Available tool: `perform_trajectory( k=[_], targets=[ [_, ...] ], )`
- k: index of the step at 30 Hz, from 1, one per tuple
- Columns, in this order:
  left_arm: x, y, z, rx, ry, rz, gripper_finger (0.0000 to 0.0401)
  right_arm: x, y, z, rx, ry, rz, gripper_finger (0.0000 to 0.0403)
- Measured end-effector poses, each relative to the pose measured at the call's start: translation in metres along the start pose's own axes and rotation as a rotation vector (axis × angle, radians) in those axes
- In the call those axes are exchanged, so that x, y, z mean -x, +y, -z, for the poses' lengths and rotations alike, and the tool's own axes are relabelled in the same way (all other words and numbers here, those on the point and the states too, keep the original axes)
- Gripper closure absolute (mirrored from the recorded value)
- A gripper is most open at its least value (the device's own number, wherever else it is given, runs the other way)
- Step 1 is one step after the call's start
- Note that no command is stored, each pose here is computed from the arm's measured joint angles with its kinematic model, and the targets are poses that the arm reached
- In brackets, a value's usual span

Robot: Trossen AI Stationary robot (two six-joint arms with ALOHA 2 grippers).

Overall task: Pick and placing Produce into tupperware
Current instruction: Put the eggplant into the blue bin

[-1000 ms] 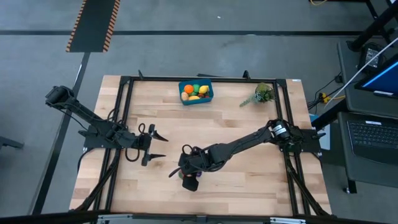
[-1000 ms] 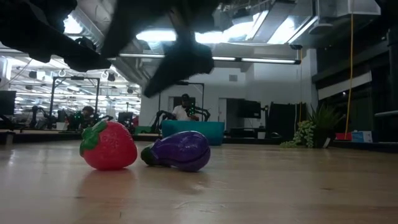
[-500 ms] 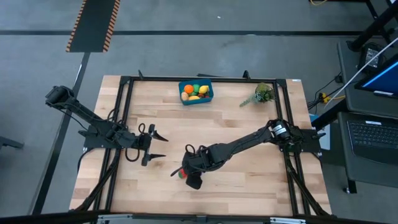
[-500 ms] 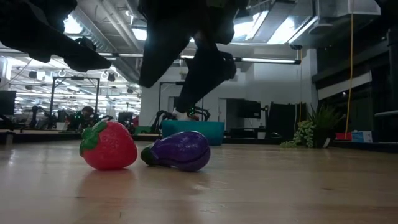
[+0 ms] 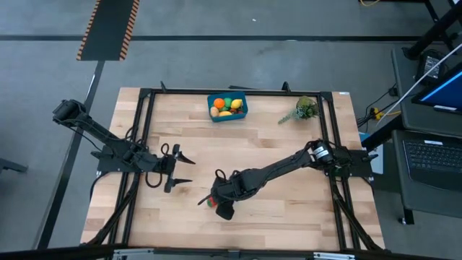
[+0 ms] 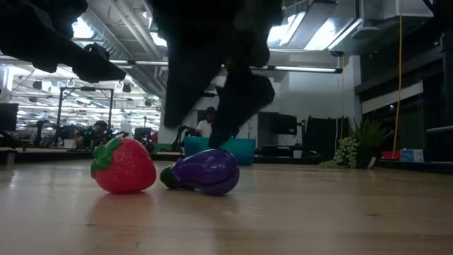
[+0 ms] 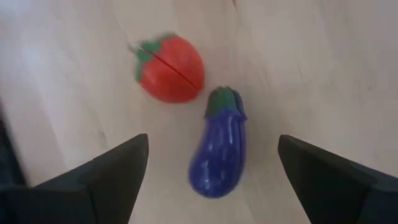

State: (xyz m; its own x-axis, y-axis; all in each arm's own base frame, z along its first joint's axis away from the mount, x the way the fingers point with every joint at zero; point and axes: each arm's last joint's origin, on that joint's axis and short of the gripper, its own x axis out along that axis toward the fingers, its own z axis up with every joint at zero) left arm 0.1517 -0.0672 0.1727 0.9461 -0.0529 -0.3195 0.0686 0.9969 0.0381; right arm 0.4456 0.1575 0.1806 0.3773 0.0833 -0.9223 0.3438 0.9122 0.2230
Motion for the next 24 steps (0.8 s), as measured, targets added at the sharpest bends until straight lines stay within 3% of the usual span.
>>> perform_trajectory(
  k=[24],
  targets=[
    [0.0,0.0,0.003,-0.01,0.024,-0.003,0.0083,-0.045,-0.009,0.01,0.02,0.089,0.065,0.0043]
  ],
)
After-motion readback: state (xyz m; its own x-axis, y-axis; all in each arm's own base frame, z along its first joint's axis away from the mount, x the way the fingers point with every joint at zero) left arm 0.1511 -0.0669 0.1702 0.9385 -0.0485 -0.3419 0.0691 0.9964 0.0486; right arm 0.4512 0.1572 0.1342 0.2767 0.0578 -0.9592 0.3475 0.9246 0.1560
